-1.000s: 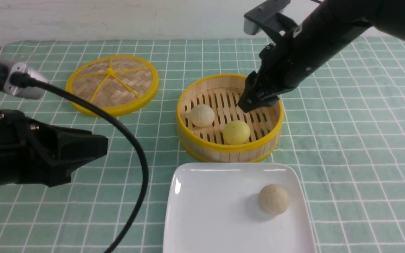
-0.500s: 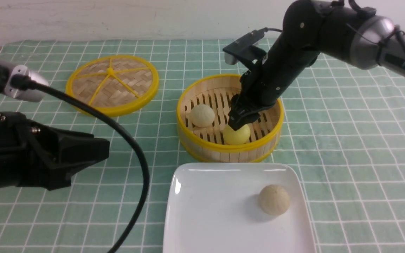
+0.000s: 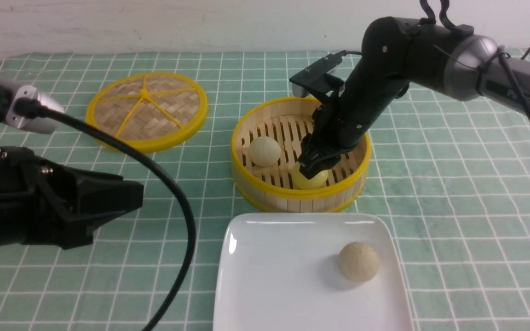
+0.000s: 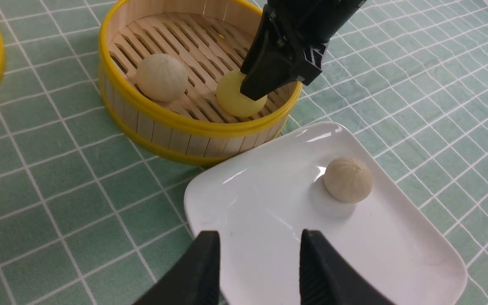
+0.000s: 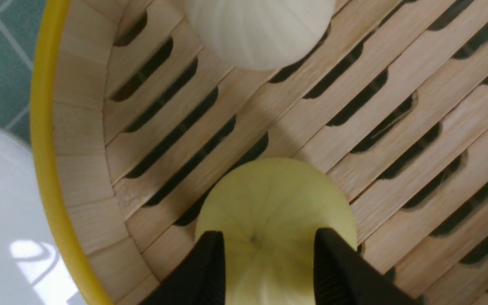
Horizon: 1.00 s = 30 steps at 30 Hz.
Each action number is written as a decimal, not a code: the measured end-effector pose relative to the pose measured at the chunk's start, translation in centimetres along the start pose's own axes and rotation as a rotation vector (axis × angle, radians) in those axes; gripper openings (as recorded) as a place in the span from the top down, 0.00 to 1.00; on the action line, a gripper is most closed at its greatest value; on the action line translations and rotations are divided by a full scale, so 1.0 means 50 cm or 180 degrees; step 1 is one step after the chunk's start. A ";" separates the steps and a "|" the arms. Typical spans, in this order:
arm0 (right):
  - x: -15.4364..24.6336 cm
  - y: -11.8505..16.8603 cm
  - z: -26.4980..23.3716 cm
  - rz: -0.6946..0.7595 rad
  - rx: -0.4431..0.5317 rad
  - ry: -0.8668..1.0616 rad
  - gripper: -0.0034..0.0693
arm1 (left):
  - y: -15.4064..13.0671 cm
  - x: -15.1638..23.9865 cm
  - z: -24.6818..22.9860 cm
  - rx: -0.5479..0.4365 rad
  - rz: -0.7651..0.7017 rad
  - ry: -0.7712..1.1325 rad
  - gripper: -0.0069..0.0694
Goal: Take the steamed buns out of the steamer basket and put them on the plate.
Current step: Use the right arm to grab the steamed stuffed bun that is closest to it, then use the right arm to put the steamed stuffed bun into the plate
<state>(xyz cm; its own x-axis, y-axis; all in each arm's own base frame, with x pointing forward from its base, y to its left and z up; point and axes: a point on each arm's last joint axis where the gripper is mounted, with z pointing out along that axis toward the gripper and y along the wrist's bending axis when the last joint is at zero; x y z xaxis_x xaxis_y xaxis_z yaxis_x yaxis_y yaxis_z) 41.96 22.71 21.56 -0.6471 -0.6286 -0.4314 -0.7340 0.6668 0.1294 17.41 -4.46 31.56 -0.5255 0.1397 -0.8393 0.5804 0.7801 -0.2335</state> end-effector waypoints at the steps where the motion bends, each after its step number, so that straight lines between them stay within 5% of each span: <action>1: 0.000 -0.002 0.006 0.0005 0.0002 0.0002 0.59 | 0.000 0.000 0.000 0.0000 0.0000 0.0000 0.53; 10: -0.016 -0.007 0.015 0.0033 -0.0006 -0.0123 0.94 | 0.000 0.000 0.000 0.0000 0.0000 0.0000 0.53; 20: -0.070 0.046 -0.193 -0.0247 -0.0069 -0.0345 0.94 | 0.000 0.000 0.000 -0.0004 0.0006 0.0006 0.53; 30: -0.062 0.113 -0.409 -0.0020 0.0067 -0.0930 0.93 | 0.005 -0.002 0.000 -0.0088 0.0008 -0.0038 0.53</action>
<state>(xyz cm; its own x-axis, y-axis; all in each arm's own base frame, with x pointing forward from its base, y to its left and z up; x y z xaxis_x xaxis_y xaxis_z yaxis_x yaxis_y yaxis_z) 35.59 20.22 41.88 -0.5534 -0.4929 -0.6714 -0.7314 0.6732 0.1087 17.61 -4.28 31.60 -0.5164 0.1346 -0.8457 0.5643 0.7963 -0.2178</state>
